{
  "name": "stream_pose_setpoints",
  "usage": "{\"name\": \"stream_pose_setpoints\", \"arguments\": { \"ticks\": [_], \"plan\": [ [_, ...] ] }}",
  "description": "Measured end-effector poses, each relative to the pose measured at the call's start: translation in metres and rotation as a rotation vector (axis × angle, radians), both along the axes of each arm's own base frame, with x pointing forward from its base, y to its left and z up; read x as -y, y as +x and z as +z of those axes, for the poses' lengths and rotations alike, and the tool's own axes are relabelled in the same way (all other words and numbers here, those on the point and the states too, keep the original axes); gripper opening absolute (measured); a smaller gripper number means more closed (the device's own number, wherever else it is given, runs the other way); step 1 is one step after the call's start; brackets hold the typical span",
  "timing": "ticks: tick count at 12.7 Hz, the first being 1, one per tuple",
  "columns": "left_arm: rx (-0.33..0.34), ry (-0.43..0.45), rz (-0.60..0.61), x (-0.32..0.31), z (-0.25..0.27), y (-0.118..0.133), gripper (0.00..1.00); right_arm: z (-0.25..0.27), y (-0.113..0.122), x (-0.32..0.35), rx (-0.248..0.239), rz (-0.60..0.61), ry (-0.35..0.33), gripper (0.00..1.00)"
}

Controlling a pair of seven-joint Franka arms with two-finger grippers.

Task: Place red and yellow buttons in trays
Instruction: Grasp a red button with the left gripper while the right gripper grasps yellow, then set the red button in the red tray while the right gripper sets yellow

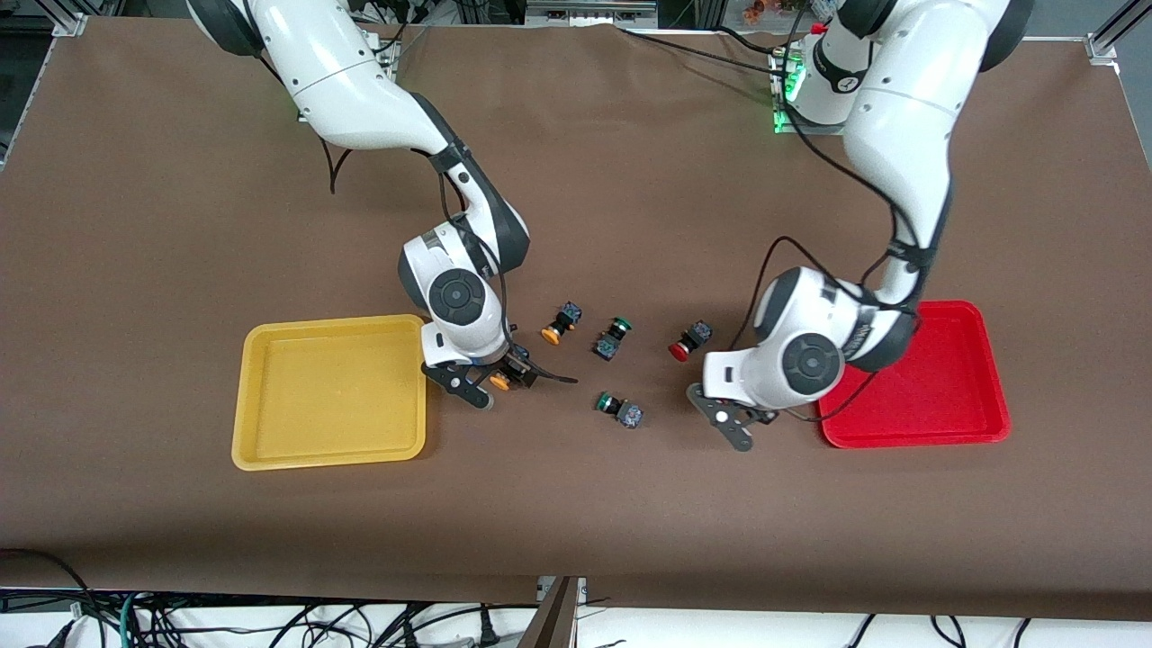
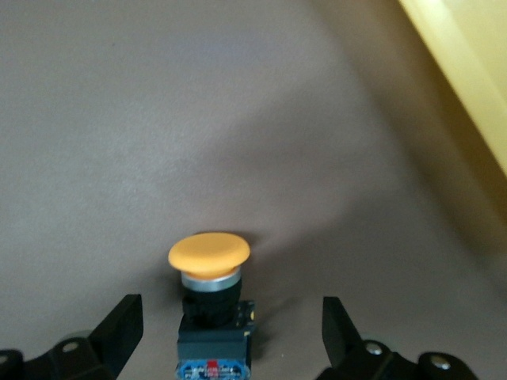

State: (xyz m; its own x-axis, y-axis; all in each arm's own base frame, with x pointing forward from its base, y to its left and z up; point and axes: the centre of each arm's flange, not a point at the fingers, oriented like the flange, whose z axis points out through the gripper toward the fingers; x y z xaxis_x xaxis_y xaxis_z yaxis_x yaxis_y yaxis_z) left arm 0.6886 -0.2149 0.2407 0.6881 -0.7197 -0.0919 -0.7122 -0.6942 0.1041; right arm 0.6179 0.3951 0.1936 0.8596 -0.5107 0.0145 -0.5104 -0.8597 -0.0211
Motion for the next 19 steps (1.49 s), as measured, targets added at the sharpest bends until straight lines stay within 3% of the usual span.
{"name": "stream_pose_setpoints", "arguments": {
  "ticks": [2, 6, 9, 12, 13, 15, 18, 19],
  "plan": [
    [-0.038, 0.078, 0.018, -0.048, 0.026, 0.004, 0.41, -0.005, -0.003, -0.004, -0.005, 0.006, -0.003, 0.91],
    [-0.162, 0.153, 0.059, -0.140, 0.014, -0.002, 0.41, -0.015, -0.003, -0.005, 0.013, 0.019, 0.006, 0.43],
    [-0.212, 0.135, 0.042, -0.183, -0.017, -0.009, 0.41, 0.000, 0.011, 0.010, 0.009, 0.119, -0.012, 0.41],
    [-0.217, 0.125, 0.030, -0.187, -0.039, -0.012, 0.41, 0.042, 0.049, 0.092, -0.073, 0.300, -0.049, 0.41],
    [-0.211, 0.122, 0.026, -0.185, -0.046, -0.014, 0.46, 0.053, 0.061, 0.131, -0.102, 0.358, -0.051, 0.41],
    [-0.200, 0.116, 0.020, -0.180, -0.045, -0.013, 0.66, 0.056, 0.078, 0.206, -0.168, 0.440, -0.044, 0.41],
    [-0.197, 0.101, -0.022, -0.135, -0.004, -0.017, 0.99, 0.034, 0.082, 0.292, -0.238, 0.484, -0.018, 0.41],
    [-0.187, 0.093, -0.021, -0.102, 0.013, -0.021, 1.00, 0.026, 0.080, 0.314, -0.257, 0.482, -0.010, 0.41]
  ]
}}
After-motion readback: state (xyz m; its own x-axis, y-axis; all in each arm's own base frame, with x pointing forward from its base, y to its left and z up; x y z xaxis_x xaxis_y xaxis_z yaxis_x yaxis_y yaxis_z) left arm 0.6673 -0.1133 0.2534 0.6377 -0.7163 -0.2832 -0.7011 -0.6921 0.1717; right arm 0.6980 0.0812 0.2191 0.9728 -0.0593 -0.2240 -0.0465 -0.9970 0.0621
